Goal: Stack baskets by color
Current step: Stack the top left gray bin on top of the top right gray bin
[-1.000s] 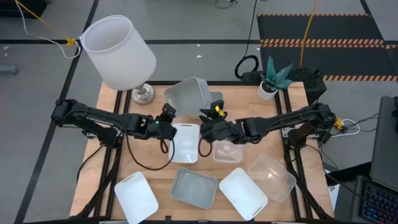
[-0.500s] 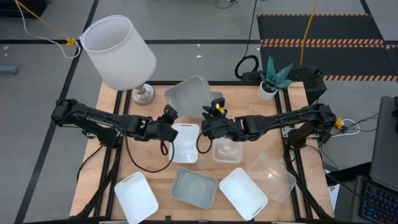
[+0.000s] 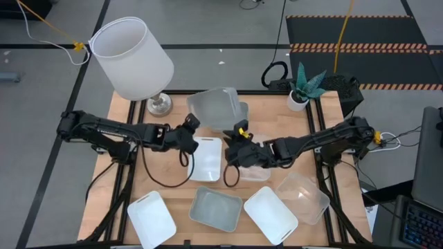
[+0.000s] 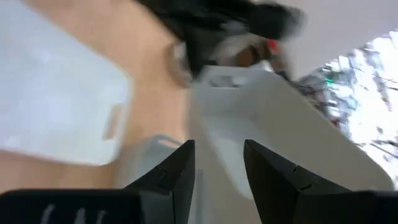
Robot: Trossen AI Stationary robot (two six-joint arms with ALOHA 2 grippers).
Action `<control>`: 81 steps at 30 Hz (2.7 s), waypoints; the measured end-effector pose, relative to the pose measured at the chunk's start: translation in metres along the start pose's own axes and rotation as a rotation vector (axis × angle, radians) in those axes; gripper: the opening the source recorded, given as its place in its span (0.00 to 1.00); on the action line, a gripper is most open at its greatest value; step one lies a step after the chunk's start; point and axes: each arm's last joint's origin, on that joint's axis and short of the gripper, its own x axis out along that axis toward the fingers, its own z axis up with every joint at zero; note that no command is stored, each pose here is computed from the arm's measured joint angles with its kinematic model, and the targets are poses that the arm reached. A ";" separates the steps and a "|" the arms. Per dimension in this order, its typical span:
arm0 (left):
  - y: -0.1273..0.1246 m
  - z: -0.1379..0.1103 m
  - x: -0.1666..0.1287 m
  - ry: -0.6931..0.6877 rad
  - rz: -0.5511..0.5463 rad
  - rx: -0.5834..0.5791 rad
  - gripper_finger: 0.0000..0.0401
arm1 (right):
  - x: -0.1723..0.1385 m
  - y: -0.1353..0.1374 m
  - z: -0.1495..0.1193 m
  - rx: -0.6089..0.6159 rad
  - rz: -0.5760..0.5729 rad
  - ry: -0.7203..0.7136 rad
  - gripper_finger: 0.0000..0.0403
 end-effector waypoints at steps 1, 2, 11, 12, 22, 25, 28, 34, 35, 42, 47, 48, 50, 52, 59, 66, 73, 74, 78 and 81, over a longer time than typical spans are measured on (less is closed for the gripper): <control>0.001 -0.003 0.002 0.008 -0.002 0.017 0.02 | -0.008 0.005 0.001 -0.004 0.023 -0.005 0.32; 0.003 -0.006 0.005 0.010 -0.004 0.032 0.02 | -0.016 0.008 0.002 0.004 0.040 -0.014 0.32; 0.019 -0.029 0.025 -0.085 -0.009 0.122 0.02 | -0.083 0.012 -0.017 0.143 0.171 0.019 0.32; 0.022 -0.032 0.027 -0.094 -0.011 0.126 0.02 | -0.087 0.012 -0.021 0.152 0.177 0.021 0.32; 0.057 -0.050 0.039 -0.173 -0.033 0.153 0.01 | -0.103 0.018 -0.076 0.220 0.183 -0.020 0.32; 0.066 -0.050 0.045 -0.176 -0.070 0.188 0.03 | -0.107 0.019 -0.091 0.264 0.177 -0.055 0.32; 0.070 -0.045 0.052 -0.201 -0.113 0.223 0.03 | -0.109 0.020 -0.104 0.263 0.170 -0.096 0.32; 0.068 -0.040 0.065 -0.214 -0.207 0.259 0.01 | -0.119 0.008 -0.120 0.281 0.158 -0.177 0.32; 0.066 -0.040 0.067 -0.214 -0.228 0.259 0.01 | -0.120 0.007 -0.122 0.289 0.156 -0.185 0.32; 0.065 -0.048 0.073 -0.267 -0.273 0.197 0.02 | -0.124 0.006 -0.136 0.309 0.151 -0.201 0.32; 0.063 -0.052 0.074 -0.276 -0.302 0.167 0.02 | -0.124 0.006 -0.136 0.313 0.150 -0.204 0.32; 0.062 -0.052 0.074 -0.283 -0.310 0.163 0.03 | -0.124 0.006 -0.136 0.314 0.150 -0.205 0.32; 0.062 -0.051 0.074 -0.296 -0.311 0.160 0.04 | -0.124 0.006 -0.136 0.315 0.150 -0.206 0.32; 0.062 -0.051 0.075 -0.312 -0.314 0.145 0.04 | -0.124 0.006 -0.136 0.316 0.150 -0.206 0.32; 0.057 -0.048 0.082 -0.337 -0.365 0.093 0.01 | -0.124 0.006 -0.136 0.316 0.150 -0.205 0.32; 0.051 -0.043 0.096 -0.334 -0.408 0.096 0.03 | -0.124 0.006 -0.136 0.317 0.150 -0.206 0.32; 0.045 -0.040 0.109 -0.327 -0.437 0.098 0.03 | -0.124 0.006 -0.136 0.317 0.150 -0.206 0.32; 0.045 -0.040 0.111 -0.326 -0.429 0.098 0.04 | -0.124 0.006 -0.136 0.316 0.150 -0.206 0.32; 0.044 -0.041 0.116 -0.322 -0.432 0.089 0.05 | -0.124 0.006 -0.136 0.317 0.150 -0.206 0.32; 0.043 -0.041 0.117 -0.314 -0.441 0.090 0.03 | -0.124 0.006 -0.136 0.317 0.150 -0.206 0.32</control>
